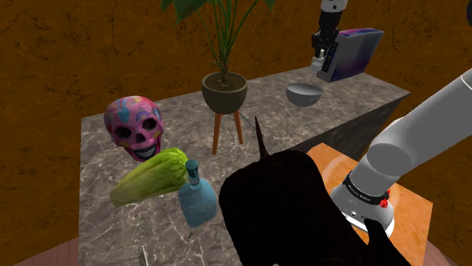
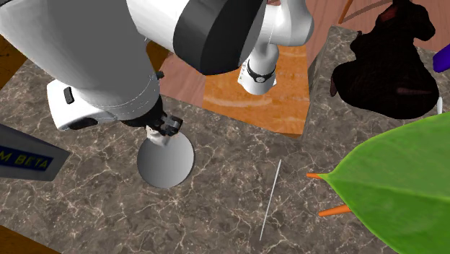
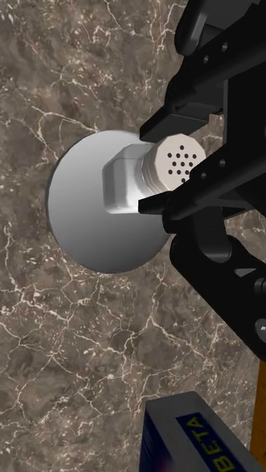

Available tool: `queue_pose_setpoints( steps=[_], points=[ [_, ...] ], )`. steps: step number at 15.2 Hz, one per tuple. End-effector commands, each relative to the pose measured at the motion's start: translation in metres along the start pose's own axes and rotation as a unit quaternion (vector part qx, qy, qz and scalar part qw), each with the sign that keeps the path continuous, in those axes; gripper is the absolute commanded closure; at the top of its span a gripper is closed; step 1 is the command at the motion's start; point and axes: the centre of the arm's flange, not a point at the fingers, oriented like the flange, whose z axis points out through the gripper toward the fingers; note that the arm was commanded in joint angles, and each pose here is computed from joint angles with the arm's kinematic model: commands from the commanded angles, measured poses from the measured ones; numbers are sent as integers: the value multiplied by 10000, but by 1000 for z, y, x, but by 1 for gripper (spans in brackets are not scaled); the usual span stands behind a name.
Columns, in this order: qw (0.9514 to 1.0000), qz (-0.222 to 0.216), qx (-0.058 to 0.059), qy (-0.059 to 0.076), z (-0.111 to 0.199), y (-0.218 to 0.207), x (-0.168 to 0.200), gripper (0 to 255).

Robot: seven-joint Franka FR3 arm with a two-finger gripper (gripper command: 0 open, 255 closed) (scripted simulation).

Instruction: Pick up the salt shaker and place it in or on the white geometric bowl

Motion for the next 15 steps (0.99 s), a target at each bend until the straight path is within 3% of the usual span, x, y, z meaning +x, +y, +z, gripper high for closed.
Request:
queue_pose_setpoints(
  steps=[1,15],
  points=[
    [10000,-4,-9,2,-1,17,21,255],
    [10000,-4,-9,2,72,8,21,255]
  ],
)
